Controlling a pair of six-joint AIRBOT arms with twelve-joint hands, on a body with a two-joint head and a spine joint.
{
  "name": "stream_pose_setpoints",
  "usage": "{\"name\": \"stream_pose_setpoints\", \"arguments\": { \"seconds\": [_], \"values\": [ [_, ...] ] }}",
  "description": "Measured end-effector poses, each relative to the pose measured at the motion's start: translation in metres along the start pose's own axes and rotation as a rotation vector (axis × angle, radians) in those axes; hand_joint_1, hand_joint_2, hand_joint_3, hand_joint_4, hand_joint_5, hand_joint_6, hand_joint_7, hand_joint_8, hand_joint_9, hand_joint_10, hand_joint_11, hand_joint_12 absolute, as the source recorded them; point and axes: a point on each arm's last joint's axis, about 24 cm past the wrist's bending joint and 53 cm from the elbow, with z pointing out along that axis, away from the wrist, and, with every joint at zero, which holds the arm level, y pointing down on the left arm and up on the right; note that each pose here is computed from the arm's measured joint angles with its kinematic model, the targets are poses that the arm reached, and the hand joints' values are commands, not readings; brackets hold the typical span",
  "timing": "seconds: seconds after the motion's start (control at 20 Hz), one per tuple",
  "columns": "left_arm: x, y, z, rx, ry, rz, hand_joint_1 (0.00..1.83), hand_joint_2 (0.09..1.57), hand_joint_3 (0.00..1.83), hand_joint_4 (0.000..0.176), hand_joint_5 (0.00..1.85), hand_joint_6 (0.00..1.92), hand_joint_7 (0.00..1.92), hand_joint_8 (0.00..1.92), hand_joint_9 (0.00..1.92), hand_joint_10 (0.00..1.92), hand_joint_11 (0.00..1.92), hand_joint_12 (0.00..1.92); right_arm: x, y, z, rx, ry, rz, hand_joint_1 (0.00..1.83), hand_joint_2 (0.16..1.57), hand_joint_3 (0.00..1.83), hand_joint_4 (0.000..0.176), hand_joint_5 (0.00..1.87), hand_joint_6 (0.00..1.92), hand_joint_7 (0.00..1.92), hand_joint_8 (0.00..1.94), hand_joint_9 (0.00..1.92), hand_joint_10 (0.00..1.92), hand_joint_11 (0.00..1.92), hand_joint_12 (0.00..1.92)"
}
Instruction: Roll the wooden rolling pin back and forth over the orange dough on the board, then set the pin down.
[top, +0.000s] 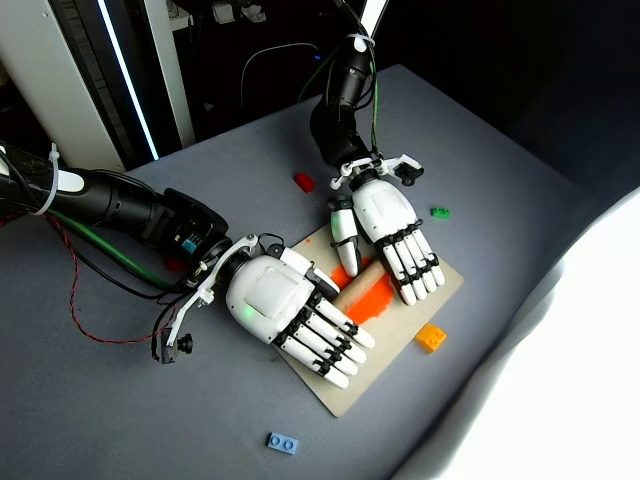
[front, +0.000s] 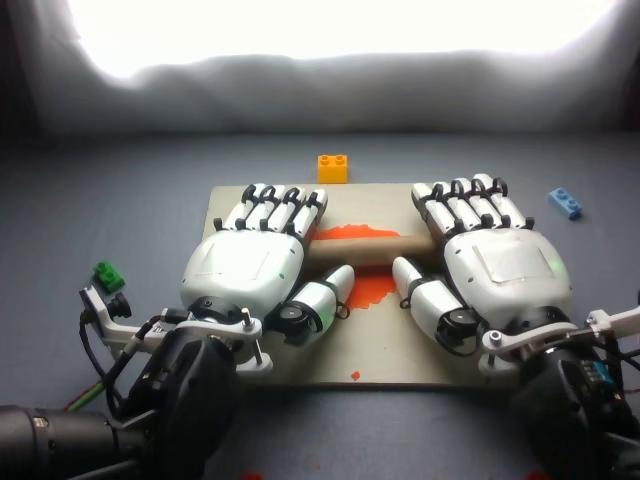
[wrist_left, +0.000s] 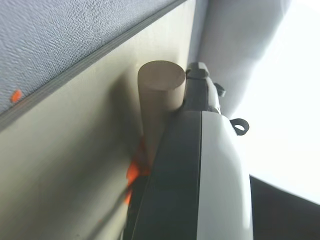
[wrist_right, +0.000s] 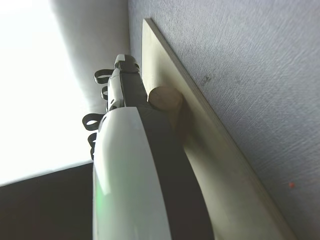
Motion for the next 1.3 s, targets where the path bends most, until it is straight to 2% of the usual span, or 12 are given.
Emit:
{"name": "stream_pose_setpoints", "arguments": {
  "seconds": [0.45, 1.3],
  "values": [
    [-0.002, 0.002, 0.007, -0.007, -0.005, -0.012, 0.0, 1.5, 0.0, 0.0, 0.06, 0.01, 0.04, 0.0, 0.0, 0.0, 0.0, 0.0, -0.004, -0.002, 0.007, 0.002, -0.005, 0.002, 0.0, 1.56, 0.02, 0.0, 0.13, 0.01, 0.12, 0.01, 0.09, 0.01, 0.0, 0.0],
    [-0.009, 0.003, 0.023, -0.006, -0.014, -0.001, 0.0, 1.5, 0.0, 0.0, 0.03, 0.0, 0.03, 0.0, 0.0, 0.0, 0.0, 0.0, -0.006, -0.005, 0.023, 0.002, 0.015, 0.023, 0.0, 1.53, 0.0, 0.0, 0.09, 0.0, 0.1, 0.0, 0.07, 0.0, 0.0, 0.0]
  ]
}}
